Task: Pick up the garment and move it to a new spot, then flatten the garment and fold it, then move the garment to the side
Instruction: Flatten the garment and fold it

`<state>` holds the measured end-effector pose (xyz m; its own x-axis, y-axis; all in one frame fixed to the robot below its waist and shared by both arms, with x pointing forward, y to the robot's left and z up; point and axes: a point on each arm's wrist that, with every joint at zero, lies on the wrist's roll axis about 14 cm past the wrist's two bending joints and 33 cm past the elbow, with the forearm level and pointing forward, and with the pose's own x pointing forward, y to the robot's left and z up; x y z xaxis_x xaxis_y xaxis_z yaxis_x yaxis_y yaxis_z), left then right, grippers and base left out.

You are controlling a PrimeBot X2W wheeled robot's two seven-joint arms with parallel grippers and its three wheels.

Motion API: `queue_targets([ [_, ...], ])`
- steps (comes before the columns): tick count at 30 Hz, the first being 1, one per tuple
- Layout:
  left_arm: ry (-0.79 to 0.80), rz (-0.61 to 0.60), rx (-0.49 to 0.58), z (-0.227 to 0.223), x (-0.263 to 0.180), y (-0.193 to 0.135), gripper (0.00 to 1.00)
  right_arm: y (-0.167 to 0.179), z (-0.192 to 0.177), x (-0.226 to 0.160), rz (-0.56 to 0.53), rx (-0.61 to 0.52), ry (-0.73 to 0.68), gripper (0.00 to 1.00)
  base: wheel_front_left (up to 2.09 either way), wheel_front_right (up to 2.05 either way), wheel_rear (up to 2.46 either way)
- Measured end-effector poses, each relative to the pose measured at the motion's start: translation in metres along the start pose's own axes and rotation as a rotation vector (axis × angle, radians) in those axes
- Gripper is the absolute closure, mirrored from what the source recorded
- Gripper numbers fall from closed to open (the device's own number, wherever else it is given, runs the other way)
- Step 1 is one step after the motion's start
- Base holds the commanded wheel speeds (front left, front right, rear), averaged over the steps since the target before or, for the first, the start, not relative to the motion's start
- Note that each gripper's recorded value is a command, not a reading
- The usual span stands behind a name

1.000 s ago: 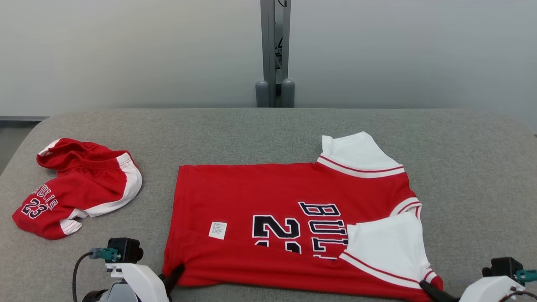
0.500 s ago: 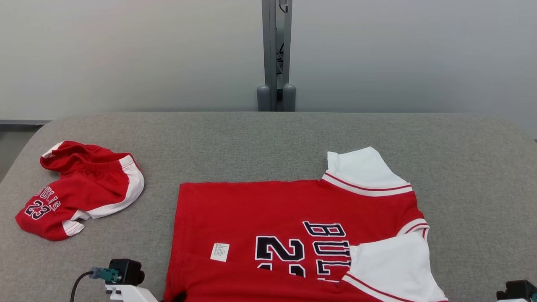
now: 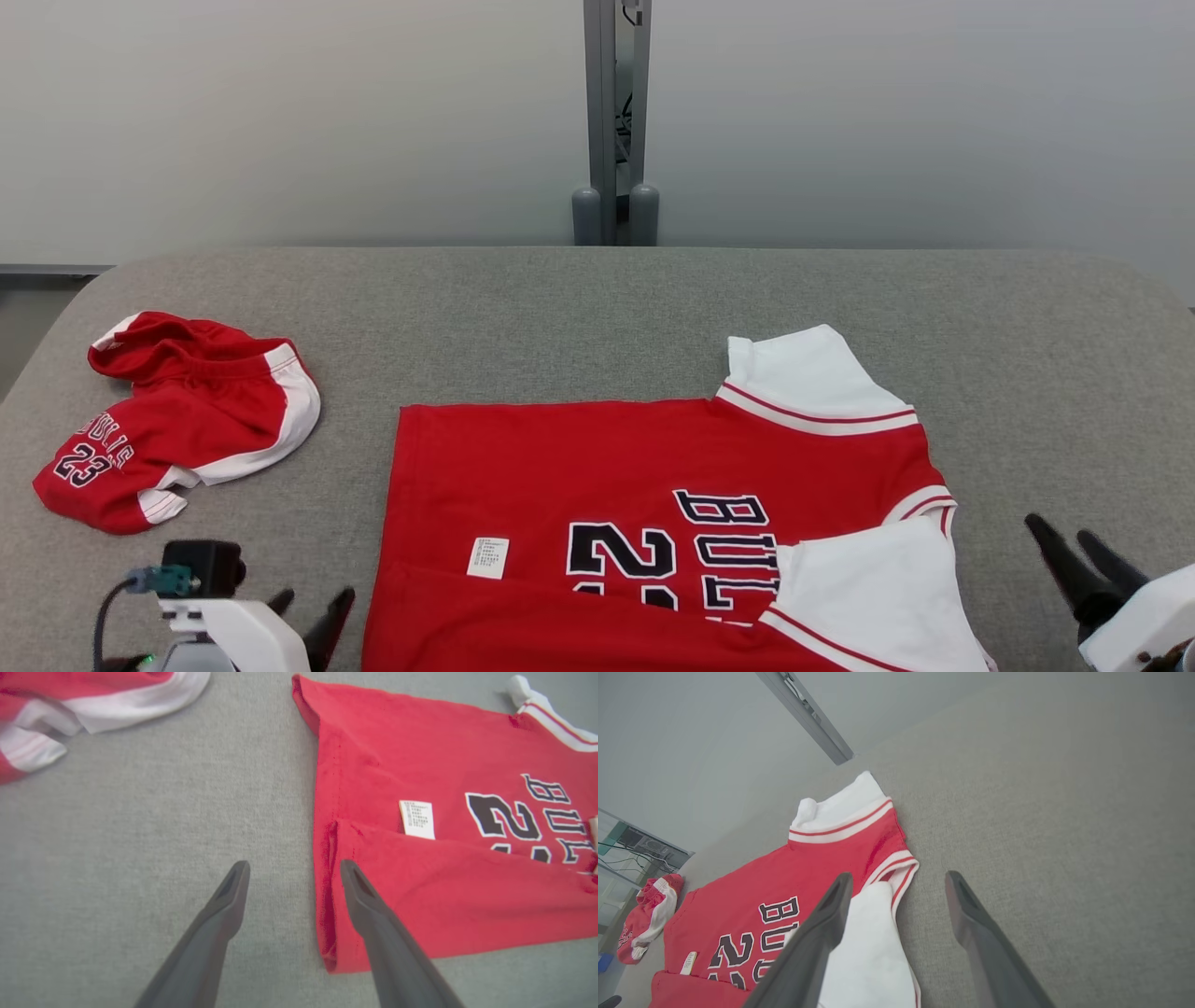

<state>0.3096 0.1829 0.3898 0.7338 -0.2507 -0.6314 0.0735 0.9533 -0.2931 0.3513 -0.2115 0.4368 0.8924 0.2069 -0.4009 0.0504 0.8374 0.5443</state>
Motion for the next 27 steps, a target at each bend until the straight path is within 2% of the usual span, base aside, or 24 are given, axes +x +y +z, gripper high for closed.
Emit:
queue_targets([
  [3,-0.163,0.04,0.026,0.043,0.001,0.006,0.0,0.003,0.034,0.001,-0.015,-0.142,-0.14,0.0,0.0,0.0,0.0],
  [5,-0.264,0.036,0.014,0.064,0.001,0.0,0.0,0.008,0.043,0.001,-0.018,-0.197,-0.193,0.0,0.0,0.0,0.0],
  [10,-0.47,0.004,0.054,0.098,0.001,-0.021,0.0,0.039,0.068,0.002,0.05,-0.332,-0.371,0.0,0.0,0.0,0.0],
  [17,-0.621,0.038,0.092,0.124,0.002,-0.031,0.0,0.062,0.082,-0.002,0.112,-0.375,-0.533,0.0,0.0,0.0,0.0],
  [20,-0.756,0.019,0.094,0.155,-0.011,-0.049,0.0,0.073,0.086,-0.002,0.134,-0.415,-0.576,0.0,0.0,0.0,0.0],
  [23,-0.798,0.038,0.099,0.15,-0.018,-0.054,0.0,0.082,0.084,-0.003,0.141,-0.437,-0.593,0.0,0.0,0.0,0.0],
  [25,-0.823,0.079,0.14,0.147,-0.023,-0.051,0.0,0.087,0.079,-0.002,0.148,-0.454,-0.589,0.0,0.0,0.0,0.0],
  [27,-0.836,0.099,0.096,0.143,-0.026,-0.05,0.0,0.085,0.071,-0.003,0.139,-0.468,-0.571,0.0,0.0,0.0,0.0],
])
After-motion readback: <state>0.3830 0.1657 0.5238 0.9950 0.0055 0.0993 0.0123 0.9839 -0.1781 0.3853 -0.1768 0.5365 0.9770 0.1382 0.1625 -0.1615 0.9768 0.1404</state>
